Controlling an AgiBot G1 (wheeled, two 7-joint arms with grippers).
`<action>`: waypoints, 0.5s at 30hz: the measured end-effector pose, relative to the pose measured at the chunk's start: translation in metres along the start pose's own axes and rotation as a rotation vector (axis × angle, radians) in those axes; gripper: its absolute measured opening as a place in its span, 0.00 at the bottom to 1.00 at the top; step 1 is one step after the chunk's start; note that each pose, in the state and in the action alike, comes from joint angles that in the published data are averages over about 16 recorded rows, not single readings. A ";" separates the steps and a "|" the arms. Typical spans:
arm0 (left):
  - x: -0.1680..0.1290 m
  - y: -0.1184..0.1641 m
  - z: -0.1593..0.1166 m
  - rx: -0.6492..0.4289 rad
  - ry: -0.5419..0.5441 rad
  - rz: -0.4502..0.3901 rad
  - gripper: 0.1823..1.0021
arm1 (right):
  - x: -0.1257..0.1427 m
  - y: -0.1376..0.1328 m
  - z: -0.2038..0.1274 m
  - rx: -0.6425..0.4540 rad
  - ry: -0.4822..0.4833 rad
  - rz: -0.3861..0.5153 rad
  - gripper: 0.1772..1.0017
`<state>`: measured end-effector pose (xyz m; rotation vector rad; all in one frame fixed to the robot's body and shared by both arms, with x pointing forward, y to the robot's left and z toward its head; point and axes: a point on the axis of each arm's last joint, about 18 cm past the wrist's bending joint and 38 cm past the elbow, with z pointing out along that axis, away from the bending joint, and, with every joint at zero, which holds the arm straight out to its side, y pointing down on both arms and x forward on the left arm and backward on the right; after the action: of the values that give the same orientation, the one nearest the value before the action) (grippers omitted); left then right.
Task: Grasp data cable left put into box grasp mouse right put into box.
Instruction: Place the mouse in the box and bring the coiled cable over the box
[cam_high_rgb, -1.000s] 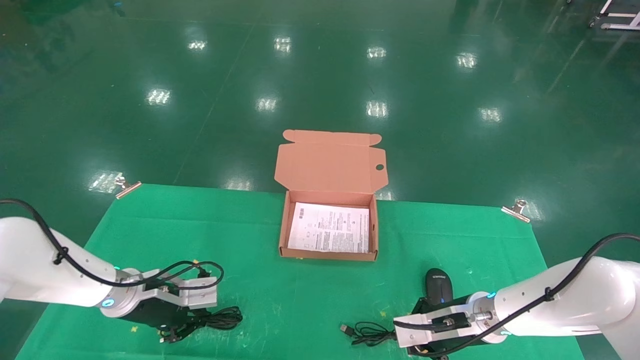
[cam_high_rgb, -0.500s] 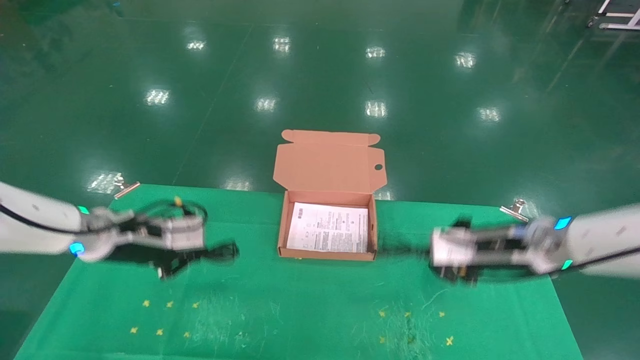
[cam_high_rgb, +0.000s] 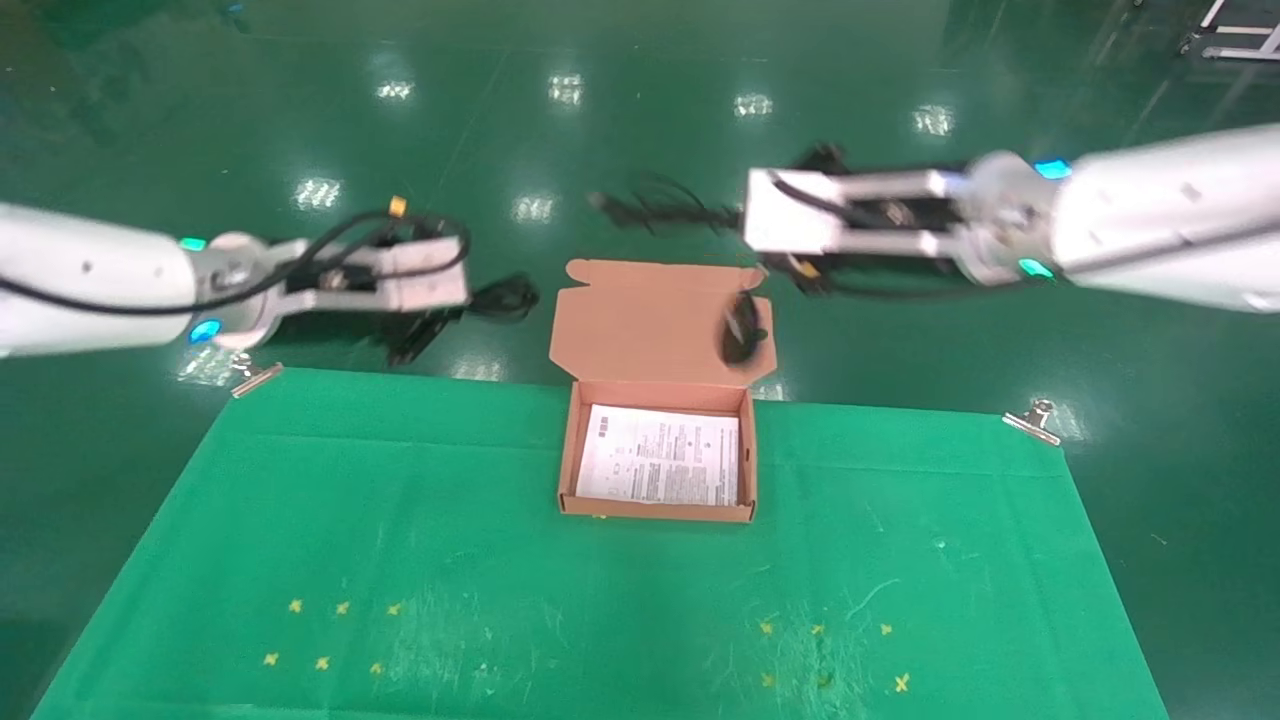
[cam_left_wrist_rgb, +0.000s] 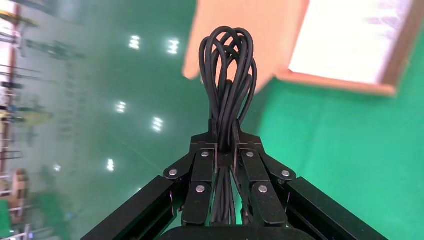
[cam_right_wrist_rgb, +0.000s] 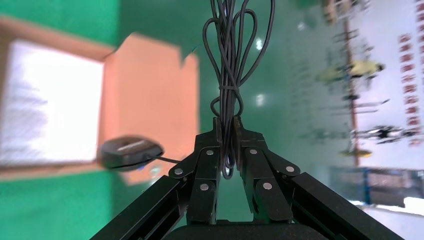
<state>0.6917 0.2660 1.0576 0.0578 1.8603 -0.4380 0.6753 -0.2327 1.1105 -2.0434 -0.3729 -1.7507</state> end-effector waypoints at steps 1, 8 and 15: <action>-0.004 -0.004 0.000 0.004 -0.012 0.003 0.06 | 0.005 -0.005 0.003 0.010 0.010 -0.005 0.05; -0.023 -0.019 -0.002 0.019 -0.062 0.009 0.06 | 0.027 -0.026 0.021 0.053 0.045 -0.016 0.05; -0.026 -0.017 -0.002 0.007 -0.075 0.012 0.06 | 0.026 -0.030 0.030 0.067 0.042 -0.004 0.05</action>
<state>0.6938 0.2553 1.0869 0.0568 1.7840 -0.4322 0.6920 -0.1941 1.1365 -1.9579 -0.4179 -1.7562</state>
